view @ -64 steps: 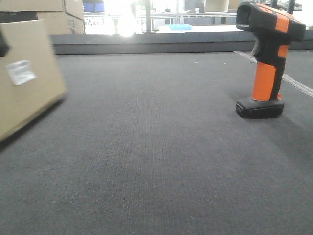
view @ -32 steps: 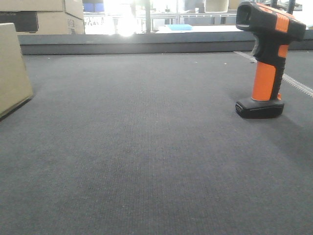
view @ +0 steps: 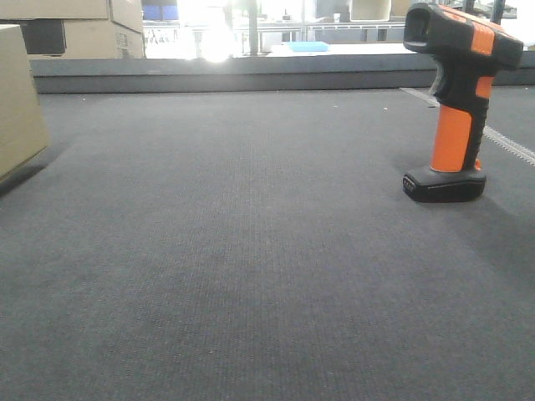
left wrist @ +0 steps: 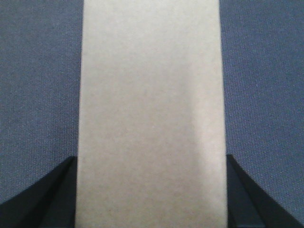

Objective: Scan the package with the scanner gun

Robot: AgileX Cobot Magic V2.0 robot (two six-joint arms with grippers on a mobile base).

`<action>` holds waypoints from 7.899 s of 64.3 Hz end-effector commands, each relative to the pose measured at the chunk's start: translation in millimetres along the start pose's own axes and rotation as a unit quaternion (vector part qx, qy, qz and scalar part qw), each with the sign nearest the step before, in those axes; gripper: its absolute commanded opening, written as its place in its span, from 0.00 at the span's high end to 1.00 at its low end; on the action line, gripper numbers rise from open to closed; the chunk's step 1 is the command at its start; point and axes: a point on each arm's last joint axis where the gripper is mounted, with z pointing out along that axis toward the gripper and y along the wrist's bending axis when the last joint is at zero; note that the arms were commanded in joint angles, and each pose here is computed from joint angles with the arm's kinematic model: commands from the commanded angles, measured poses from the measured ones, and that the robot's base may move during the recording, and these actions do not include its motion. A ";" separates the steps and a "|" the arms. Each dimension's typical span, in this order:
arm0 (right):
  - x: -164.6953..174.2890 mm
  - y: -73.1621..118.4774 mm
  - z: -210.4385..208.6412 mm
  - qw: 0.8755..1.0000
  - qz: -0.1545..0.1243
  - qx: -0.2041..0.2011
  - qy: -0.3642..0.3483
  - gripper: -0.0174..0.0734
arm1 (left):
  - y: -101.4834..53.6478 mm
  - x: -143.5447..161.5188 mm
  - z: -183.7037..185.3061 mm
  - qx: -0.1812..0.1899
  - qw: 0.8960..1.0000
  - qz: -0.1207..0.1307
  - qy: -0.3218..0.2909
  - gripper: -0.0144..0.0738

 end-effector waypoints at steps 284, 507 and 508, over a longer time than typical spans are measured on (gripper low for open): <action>49.8 -7.5 -30.5 0.997 -0.007 0.049 -0.056 0.98 | -33.3 220.2 -154.7 0.027 0.865 -0.115 -0.487 0.96; 49.8 -9.4 -30.8 0.996 -0.009 0.066 -0.056 0.98 | -38.1 259.5 -75.6 0.002 0.853 -0.049 -0.520 0.96; 49.8 -10.1 -30.9 0.996 -0.010 0.072 -0.056 0.98 | -38.1 259.5 -75.6 0.002 0.853 -0.049 -0.520 0.96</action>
